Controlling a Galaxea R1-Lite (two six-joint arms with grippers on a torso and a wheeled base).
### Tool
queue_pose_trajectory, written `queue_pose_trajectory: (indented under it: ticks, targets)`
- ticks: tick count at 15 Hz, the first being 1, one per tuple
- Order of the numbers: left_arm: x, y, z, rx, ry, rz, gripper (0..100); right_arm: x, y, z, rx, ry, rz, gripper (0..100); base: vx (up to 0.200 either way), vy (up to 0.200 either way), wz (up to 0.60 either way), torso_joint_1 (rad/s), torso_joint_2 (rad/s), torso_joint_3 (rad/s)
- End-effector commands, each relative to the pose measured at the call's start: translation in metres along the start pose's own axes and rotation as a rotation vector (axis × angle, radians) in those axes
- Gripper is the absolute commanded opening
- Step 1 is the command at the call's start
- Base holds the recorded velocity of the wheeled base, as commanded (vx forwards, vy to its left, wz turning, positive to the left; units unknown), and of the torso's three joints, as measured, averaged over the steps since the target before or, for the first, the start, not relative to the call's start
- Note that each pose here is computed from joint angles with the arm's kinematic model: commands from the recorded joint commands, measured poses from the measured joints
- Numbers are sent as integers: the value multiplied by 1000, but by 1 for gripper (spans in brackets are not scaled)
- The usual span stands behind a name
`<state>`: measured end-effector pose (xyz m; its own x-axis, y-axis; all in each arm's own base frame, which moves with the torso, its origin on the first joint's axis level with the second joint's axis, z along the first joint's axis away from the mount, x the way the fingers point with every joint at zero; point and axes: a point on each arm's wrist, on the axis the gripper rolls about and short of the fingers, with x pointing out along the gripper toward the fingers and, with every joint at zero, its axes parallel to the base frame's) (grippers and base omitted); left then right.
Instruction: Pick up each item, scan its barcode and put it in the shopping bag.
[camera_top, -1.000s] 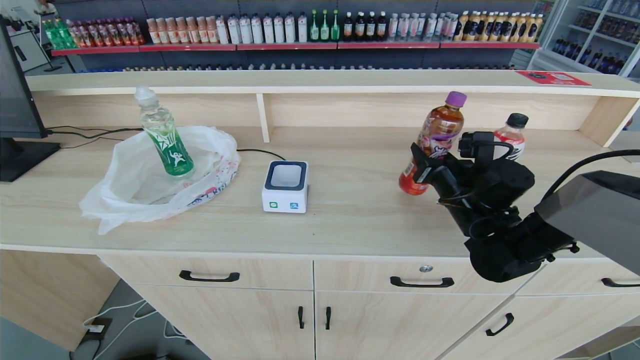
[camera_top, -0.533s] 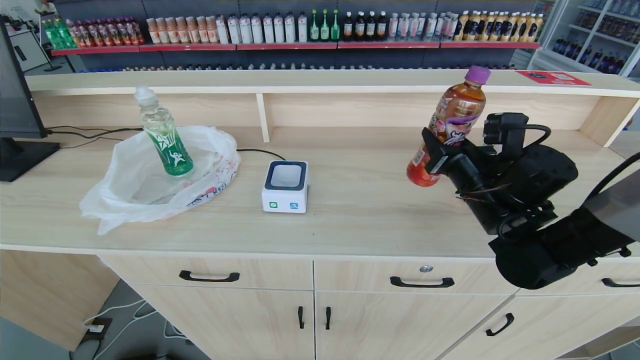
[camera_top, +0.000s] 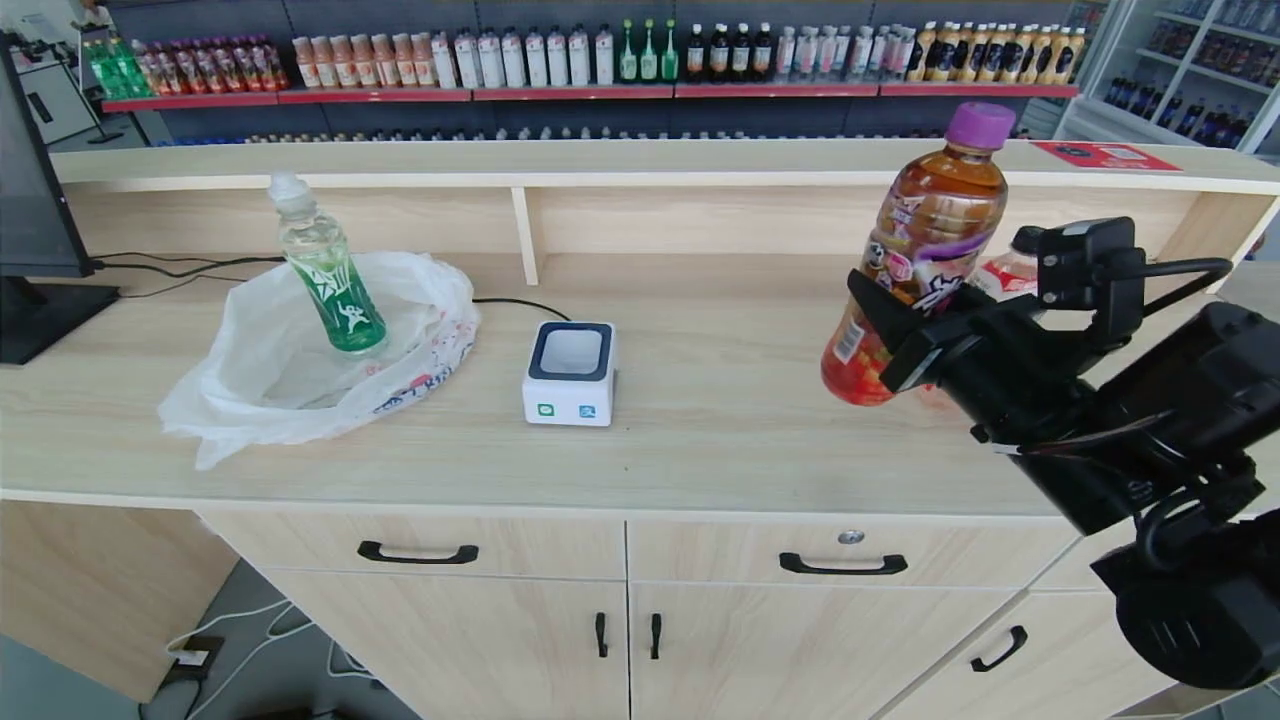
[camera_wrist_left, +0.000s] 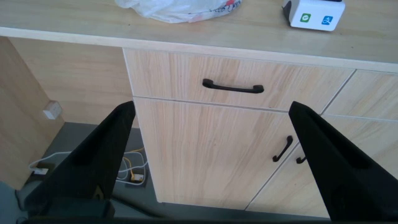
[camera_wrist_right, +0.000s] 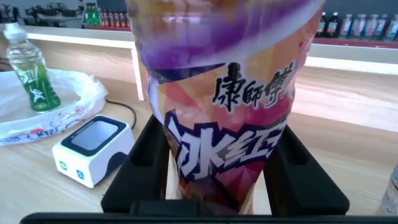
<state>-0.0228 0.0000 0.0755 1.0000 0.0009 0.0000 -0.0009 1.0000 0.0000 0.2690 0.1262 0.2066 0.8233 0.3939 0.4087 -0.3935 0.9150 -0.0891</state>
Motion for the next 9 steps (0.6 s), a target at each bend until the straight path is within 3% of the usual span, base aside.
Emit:
queue_pose_trajectory:
  ticks: [1,3,9]
  targets:
    - [0,0,0,0,2,-1,100,-14,28,15,40,-19,91,0,0,0,0,0,0,0]
    - [0,0,0,0,2,-1,100,-16,37,16,66,-17,126,0,0,0,0,0,0,0]
    - [0,0,0,0,0,-1,100,-39,36,25,208,3,181,0,0,0,0,0,0,0]
